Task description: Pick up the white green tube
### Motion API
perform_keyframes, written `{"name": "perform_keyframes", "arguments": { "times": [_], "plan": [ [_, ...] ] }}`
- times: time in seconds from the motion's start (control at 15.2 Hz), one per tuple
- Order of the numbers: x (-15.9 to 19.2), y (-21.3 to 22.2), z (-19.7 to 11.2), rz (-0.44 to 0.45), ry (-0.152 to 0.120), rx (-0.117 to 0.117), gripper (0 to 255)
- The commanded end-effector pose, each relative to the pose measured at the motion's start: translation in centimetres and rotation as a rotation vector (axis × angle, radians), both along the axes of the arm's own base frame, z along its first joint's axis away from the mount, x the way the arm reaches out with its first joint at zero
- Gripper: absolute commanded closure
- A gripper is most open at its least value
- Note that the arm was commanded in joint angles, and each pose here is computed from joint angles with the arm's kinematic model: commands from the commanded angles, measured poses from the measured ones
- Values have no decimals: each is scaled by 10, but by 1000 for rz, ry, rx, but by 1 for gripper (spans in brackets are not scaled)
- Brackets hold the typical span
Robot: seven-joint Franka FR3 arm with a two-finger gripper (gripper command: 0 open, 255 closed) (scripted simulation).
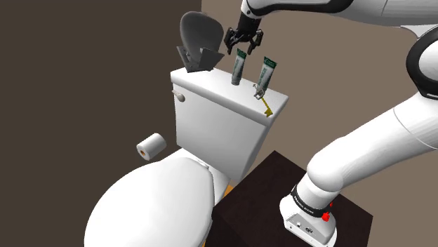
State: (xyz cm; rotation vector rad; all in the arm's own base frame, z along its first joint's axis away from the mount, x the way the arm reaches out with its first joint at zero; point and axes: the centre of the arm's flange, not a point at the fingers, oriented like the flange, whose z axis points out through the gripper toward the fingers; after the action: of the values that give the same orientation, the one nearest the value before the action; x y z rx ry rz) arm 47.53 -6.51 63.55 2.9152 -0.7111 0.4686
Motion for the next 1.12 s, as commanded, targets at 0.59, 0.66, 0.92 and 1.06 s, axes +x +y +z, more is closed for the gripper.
{"name": "perform_keyframes", "arguments": {
  "times": [0.59, 0.66, 0.92, 1.06],
  "plan": [
    [0, 0, -8, 0, -1, 0, 255],
    [0, 0, -8, 0, -1, 0, 255],
    [-1, 0, 7, 0, -1, 0, 255],
    [-1, 0, 18, 0, -1, 0, 255]
  ]
}}
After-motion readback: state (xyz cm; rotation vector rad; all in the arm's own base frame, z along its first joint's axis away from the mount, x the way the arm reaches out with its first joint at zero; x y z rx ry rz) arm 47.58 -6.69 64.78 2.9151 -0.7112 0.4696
